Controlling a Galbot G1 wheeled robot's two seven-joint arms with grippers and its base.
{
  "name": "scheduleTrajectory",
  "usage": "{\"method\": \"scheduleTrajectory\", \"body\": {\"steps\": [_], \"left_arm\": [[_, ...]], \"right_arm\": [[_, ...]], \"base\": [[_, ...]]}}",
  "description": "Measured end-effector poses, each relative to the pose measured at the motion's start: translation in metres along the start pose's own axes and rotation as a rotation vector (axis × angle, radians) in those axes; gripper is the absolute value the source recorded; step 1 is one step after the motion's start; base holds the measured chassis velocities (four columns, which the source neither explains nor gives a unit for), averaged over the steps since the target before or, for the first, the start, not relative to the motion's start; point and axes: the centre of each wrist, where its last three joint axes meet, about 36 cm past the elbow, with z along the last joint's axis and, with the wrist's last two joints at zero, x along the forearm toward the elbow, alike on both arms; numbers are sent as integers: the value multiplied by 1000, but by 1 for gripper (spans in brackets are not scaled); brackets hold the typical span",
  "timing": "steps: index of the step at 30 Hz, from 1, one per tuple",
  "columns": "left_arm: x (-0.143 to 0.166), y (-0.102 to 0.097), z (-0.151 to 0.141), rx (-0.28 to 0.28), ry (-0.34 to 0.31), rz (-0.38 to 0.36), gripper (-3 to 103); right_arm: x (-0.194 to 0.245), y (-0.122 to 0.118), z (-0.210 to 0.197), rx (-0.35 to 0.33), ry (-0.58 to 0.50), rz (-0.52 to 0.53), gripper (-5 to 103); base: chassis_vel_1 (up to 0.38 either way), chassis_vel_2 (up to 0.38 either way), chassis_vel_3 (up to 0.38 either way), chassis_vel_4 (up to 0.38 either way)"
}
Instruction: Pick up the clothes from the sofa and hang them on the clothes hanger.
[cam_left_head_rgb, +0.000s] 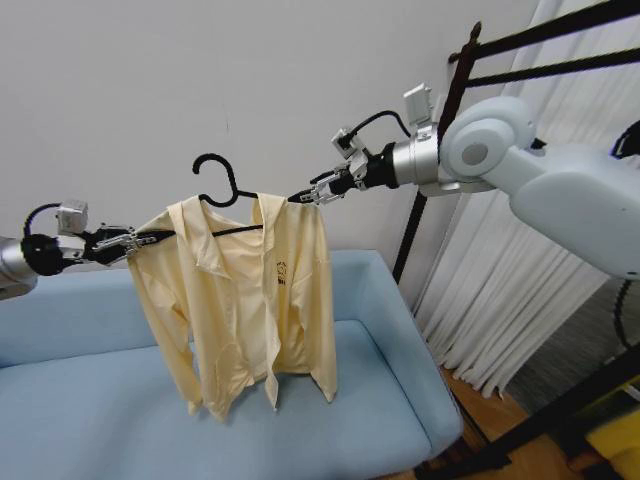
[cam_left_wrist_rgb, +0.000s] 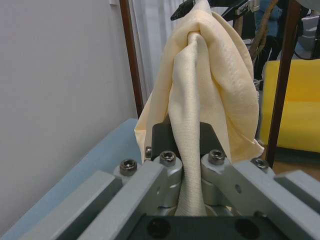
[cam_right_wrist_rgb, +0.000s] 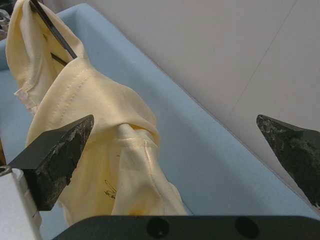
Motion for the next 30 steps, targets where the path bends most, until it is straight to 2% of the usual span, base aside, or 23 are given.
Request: {"method": "scheduleTrajectory", "body": {"steps": [1, 8, 9, 11, 12, 15, 17, 18, 19, 21, 25, 27, 30], "left_arm": [[0, 0, 0, -1, 0, 3, 2], [0, -1, -2, -7, -3, 17, 2], [0, -1, -3, -8, -4, 23, 2], [0, -1, -3, -9, -3, 27, 2], [0, -1, -3, -10, -3, 33, 2], [0, -1, -4, -12, -4, 38, 2], [0, -1, -4, -15, -5, 44, 2], [0, -1, -5, -15, -5, 45, 2], [1, 0, -5, -17, -6, 47, 2], [1, 0, -5, -18, -7, 48, 2], [3, 1, -3, -21, -16, 45, 2], [3, 1, -2, -20, -18, 46, 2], [4, 1, 0, -19, -21, 46, 2]], "right_arm": [[-2, 2, 0, 7, 7, -3, 103], [-6, 16, 3, 29, 36, -29, 89], [-8, 19, 4, 33, 40, -34, 80], [-9, 20, 5, 33, 42, -35, 77], [-10, 22, 5, 36, 45, -37, 71], [-13, 25, 4, 40, 50, -41, 71], [-16, 28, 4, 44, 53, -48, 57], [-17, 29, 4, 46, 55, -51, 57], [-18, 32, 4, 48, 58, -54, 47], [-19, 33, 4, 47, 58, -54, 47], [-20, 40, 4, 37, 57, -58, 25], [-20, 42, 5, 33, 56, -59, 25], [-19, 50, 5, 18, 47, -64, 9]], "base": [[0, 0, 0, 0], [0, 0, 0, 0], [0, 0, 0, 0], [0, 0, 0, 0], [0, 0, 0, 0], [0, 0, 0, 0], [0, 0, 0, 0], [0, 0, 0, 0], [0, 0, 0, 0], [0, 0, 0, 0], [0, 0, 0, 0], [0, 0, 0, 0], [0, 0, 0, 0]]}}
